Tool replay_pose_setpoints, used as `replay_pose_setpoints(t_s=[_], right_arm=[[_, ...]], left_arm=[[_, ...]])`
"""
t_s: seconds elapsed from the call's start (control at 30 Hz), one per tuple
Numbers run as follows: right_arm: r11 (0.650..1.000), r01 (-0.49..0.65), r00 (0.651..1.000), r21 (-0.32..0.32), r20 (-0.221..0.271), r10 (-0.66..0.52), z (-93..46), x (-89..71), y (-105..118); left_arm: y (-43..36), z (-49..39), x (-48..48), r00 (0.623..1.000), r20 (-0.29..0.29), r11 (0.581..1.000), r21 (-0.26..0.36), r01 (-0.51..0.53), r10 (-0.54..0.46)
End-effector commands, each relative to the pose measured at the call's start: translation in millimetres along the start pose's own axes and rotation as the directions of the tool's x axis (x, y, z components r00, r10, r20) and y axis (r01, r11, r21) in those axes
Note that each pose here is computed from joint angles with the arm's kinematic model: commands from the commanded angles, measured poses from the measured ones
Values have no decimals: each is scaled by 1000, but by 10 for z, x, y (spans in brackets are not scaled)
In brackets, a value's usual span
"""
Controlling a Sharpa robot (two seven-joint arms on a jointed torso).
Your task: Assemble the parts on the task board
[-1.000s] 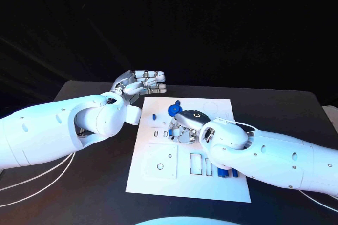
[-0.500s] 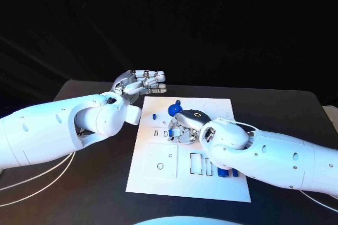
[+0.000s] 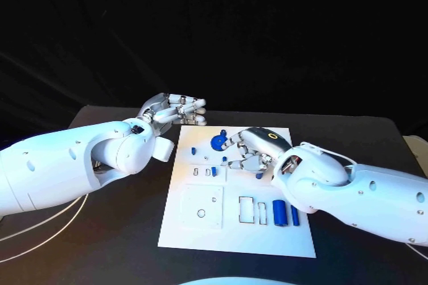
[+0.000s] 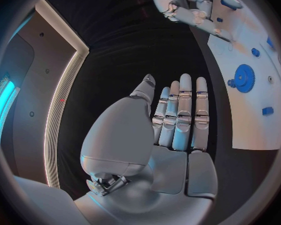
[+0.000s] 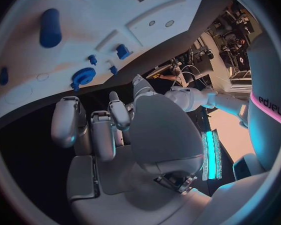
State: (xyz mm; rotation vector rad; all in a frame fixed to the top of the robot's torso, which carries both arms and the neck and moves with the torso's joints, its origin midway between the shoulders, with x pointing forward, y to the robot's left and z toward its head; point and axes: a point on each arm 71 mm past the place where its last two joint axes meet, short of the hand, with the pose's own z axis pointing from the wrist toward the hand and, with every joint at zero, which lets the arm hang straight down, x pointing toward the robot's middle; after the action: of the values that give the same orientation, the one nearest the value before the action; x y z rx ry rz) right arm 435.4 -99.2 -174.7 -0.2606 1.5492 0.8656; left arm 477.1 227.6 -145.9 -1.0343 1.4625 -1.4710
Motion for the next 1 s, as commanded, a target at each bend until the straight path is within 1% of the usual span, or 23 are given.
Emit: replay_pose_setpoints(t_s=[0.03,0.1,0.17,0.3,0.37,0.43,0.5,0.57,0.6,0.7,0.87,1.0], right_arm=[[979,-191,981,-69,7,192,-59,-160,-38],[969,-245,969,-42,8,246,-123,-279,-155],[955,-296,955,-13,14,296,-192,-383,-274],[921,-385,923,55,55,382,-312,-567,-531],[907,-413,910,83,82,407,-358,-635,-644],[896,-432,900,107,110,421,-402,-696,-752],[888,-442,894,126,133,427,-442,-745,-841],[883,-447,891,139,148,428,-469,-775,-897],[882,-449,891,145,153,428,-478,-785,-917],[880,-448,891,158,163,425,-495,-803,-958],[879,-443,892,174,177,415,-508,-821,-1004],[879,-438,894,186,191,405,-514,-837,-1045]], left_arm=[[45,20,55,984,-135,992,-41,-123,116],[85,31,37,969,-179,980,-72,-188,173],[131,36,29,942,-241,957,-112,-268,236],[161,77,0,877,-323,889,-170,-424,356],[172,92,-7,841,-347,847,-191,-496,415],[186,111,-6,790,-363,783,-208,-586,494],[212,131,8,722,-387,698,-232,-678,573],[232,149,18,666,-398,621,-255,-741,631],[241,157,28,640,-405,587,-265,-765,652],[266,179,67,590,-423,511,-296,-807,687],[304,220,156,546,-451,434,-335,-836,706],[346,255,233,524,-476,389,-357,-849,707]])
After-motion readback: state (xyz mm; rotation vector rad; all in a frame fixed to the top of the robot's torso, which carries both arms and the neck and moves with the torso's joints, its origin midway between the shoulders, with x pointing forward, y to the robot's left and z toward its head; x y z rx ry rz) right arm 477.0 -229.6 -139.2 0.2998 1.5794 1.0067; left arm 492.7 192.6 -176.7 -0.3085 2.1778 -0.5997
